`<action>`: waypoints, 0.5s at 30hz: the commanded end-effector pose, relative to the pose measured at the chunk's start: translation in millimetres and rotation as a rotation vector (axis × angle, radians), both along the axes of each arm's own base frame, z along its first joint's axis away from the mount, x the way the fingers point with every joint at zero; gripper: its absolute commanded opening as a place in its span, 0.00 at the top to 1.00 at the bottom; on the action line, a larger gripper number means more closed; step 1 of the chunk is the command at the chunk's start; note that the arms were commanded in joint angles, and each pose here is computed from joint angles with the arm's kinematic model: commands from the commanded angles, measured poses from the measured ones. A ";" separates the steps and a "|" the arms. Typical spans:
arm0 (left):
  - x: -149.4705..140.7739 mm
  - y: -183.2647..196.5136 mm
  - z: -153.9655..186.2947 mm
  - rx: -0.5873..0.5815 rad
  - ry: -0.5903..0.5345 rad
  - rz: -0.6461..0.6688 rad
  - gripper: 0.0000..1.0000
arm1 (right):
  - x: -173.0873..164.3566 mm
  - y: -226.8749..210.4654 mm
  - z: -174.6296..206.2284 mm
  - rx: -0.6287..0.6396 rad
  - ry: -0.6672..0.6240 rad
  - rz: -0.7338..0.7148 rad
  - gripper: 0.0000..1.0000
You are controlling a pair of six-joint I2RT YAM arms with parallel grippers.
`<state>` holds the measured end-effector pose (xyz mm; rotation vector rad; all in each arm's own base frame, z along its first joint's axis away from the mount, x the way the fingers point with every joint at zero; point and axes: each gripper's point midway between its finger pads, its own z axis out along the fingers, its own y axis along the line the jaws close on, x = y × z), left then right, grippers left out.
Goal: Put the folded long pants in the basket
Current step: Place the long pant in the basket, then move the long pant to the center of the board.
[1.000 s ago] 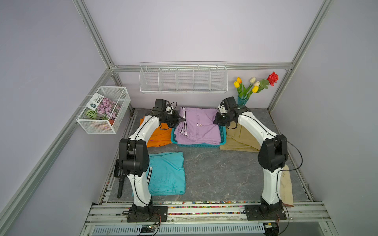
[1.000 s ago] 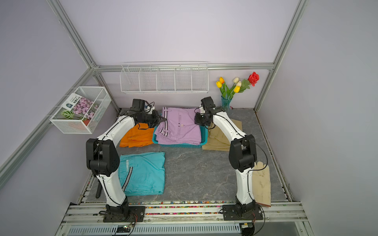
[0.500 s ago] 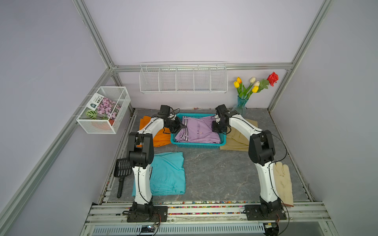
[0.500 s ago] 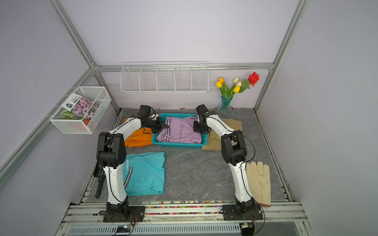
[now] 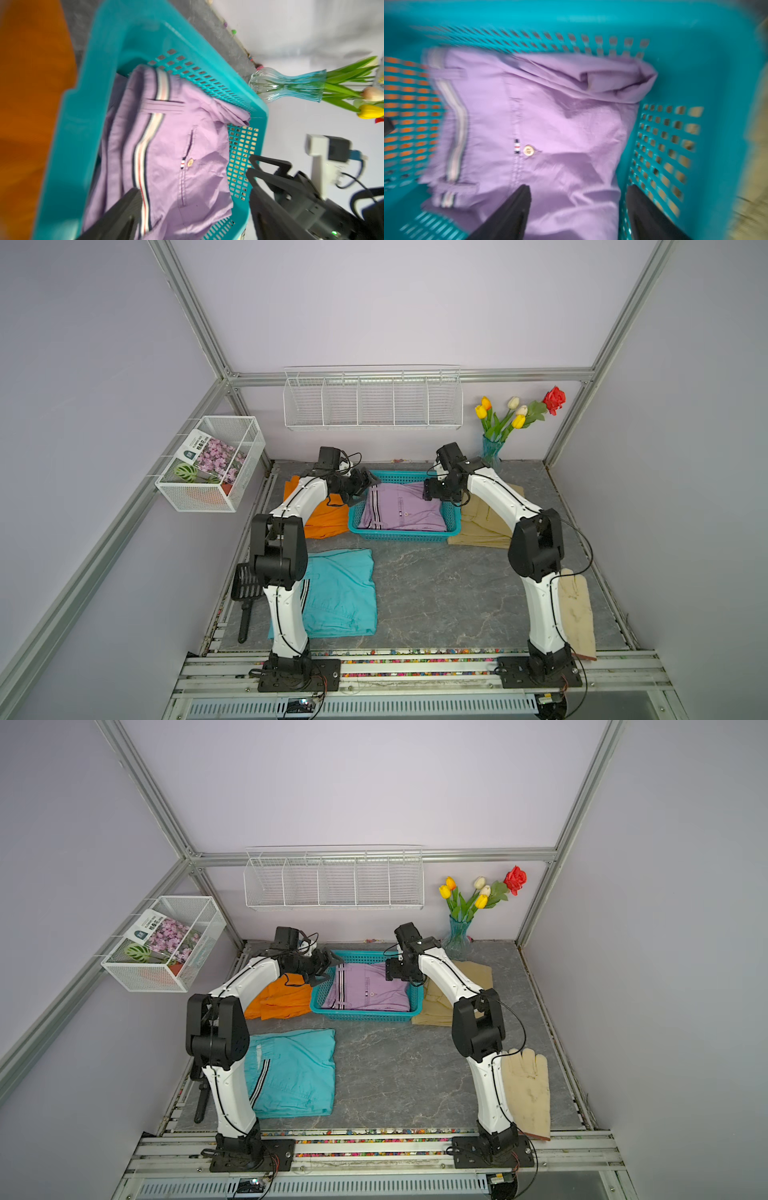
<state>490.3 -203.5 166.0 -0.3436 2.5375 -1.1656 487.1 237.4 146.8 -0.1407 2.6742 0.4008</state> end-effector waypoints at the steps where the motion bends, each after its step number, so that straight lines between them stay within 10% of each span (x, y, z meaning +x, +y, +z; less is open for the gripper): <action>1: -10.9 11.0 45.3 0.028 -0.081 0.032 0.13 | -7.1 2.8 81.4 0.031 -0.157 0.023 0.18; 10: -96.8 91.3 101.6 0.298 -0.225 0.304 0.15 | -100.1 62.0 115.5 0.086 -0.278 0.177 0.15; 15: -168.9 138.1 78.0 0.371 -0.246 0.458 0.14 | -171.4 101.8 82.7 0.184 -0.338 0.244 0.11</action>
